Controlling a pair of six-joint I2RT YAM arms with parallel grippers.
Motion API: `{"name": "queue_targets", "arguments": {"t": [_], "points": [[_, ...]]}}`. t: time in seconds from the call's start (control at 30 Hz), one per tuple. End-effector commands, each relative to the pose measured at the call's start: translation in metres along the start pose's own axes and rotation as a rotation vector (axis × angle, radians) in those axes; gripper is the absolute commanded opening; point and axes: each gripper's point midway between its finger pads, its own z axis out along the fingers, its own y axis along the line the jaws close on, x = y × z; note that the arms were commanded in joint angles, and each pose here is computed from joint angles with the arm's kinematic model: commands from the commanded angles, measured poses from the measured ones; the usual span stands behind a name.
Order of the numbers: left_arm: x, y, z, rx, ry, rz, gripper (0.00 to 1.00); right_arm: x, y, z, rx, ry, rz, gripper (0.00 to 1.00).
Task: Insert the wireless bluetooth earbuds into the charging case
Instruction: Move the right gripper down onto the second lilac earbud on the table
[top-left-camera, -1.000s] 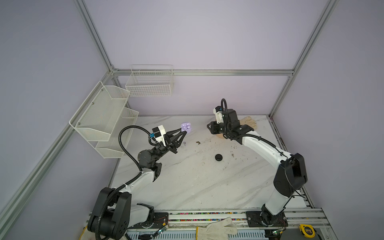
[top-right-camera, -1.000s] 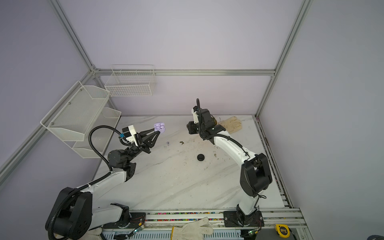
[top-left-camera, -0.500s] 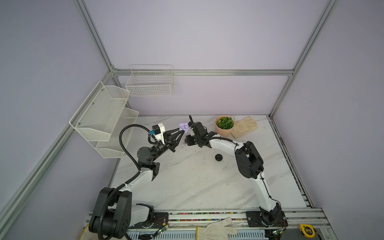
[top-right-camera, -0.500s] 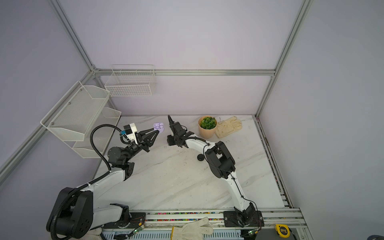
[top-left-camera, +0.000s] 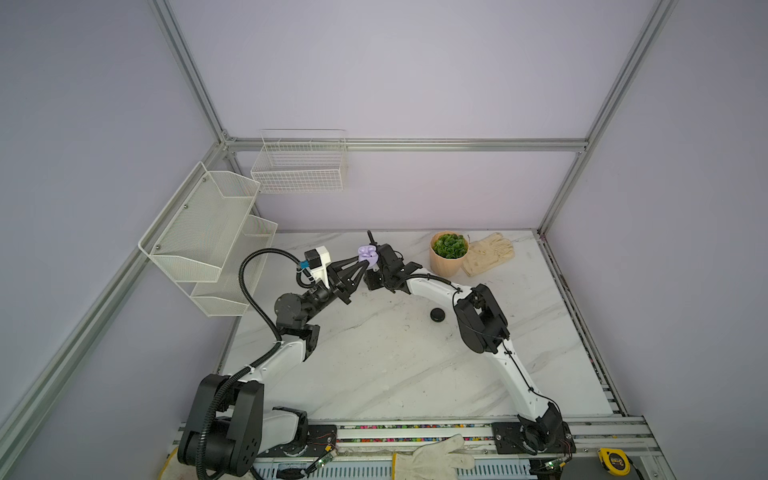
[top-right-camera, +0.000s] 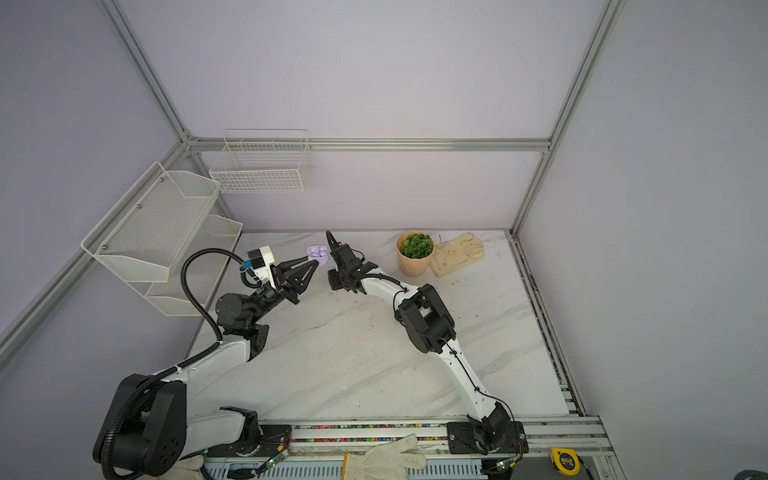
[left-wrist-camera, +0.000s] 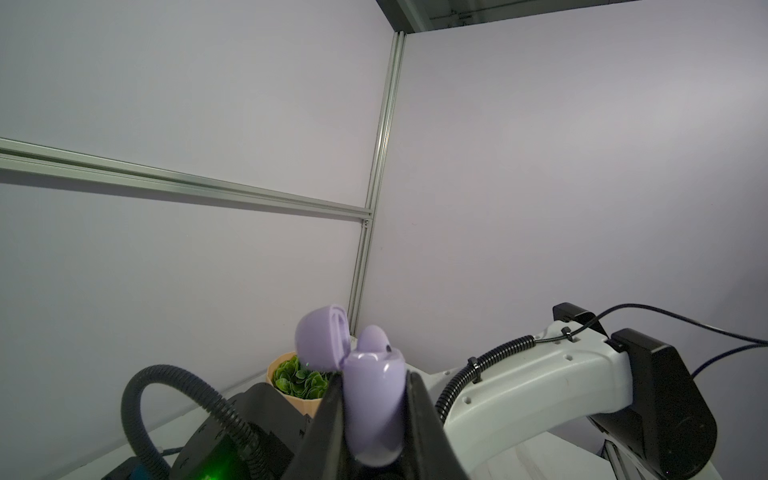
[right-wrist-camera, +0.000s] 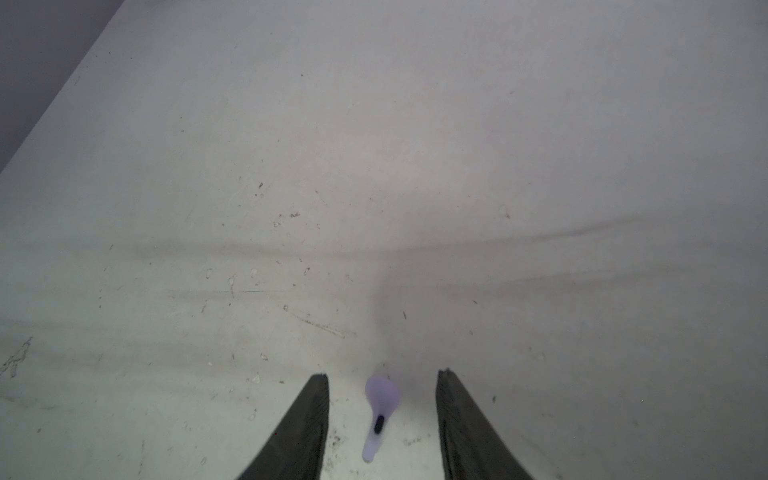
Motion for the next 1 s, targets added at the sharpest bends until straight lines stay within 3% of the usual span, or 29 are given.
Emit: {"name": "queue_targets", "arguments": {"t": [0.0,0.5,0.97], "points": [[0.000,0.000,-0.003,0.004,-0.008,-0.001,0.00,0.009,0.005,0.007,0.021,0.030,-0.034,0.46],[0.001,-0.001,-0.004,0.013,-0.015,-0.015,0.00,0.038,0.002,0.021,0.082,0.104,-0.066,0.40],[-0.001,-0.001,-0.004,0.006,-0.015,-0.013,0.00,0.038,-0.003,0.026,0.122,0.093,-0.067,0.29]]}}
